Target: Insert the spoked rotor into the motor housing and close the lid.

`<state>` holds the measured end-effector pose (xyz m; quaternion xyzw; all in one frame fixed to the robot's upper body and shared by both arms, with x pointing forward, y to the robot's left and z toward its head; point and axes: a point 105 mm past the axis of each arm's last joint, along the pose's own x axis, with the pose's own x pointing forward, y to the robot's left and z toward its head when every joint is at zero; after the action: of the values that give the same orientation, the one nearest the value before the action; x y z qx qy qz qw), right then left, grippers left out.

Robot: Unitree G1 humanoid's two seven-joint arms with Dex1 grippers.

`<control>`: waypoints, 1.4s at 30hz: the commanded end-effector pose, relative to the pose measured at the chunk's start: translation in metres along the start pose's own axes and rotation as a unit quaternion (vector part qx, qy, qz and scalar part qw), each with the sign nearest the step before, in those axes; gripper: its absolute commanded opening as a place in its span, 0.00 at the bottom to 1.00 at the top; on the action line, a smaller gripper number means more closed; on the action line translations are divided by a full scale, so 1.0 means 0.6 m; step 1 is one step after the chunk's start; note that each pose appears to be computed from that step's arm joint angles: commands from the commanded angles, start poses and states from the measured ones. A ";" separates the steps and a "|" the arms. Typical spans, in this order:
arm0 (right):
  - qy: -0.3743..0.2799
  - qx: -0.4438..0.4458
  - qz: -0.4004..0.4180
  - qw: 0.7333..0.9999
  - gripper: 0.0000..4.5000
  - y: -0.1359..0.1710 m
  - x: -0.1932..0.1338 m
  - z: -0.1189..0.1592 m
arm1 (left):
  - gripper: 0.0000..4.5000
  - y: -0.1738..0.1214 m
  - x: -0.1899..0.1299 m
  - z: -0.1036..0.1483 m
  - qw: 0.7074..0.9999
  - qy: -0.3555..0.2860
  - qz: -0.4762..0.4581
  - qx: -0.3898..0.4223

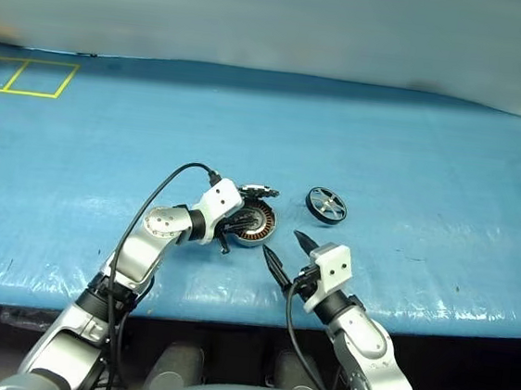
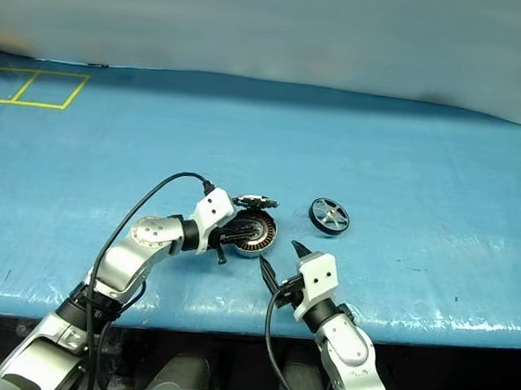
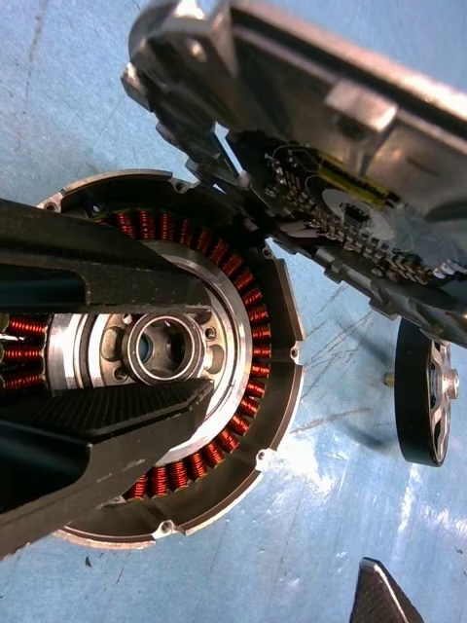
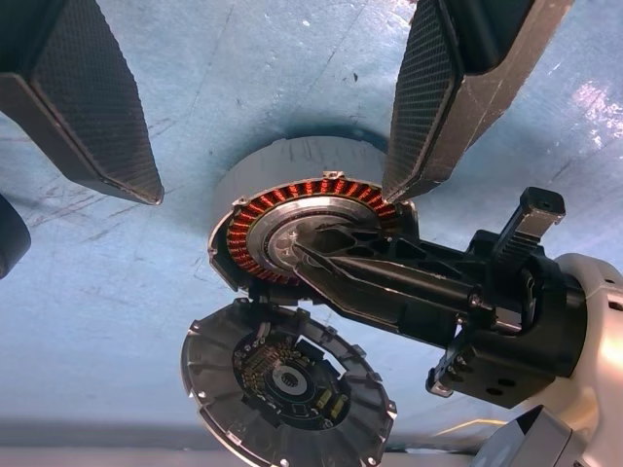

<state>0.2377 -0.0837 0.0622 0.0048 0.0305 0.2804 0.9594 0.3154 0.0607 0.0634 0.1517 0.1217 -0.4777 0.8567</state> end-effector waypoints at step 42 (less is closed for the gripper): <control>0.150 -0.085 0.106 0.979 0.00 0.020 0.101 0.061 | 0.00 -0.071 -0.105 -0.044 0.977 -0.161 0.130 -0.056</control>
<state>0.2828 -0.0455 0.0877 -0.1178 0.1635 0.3702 0.9068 0.2463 0.1016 0.0497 0.0349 0.0073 -0.3669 0.9296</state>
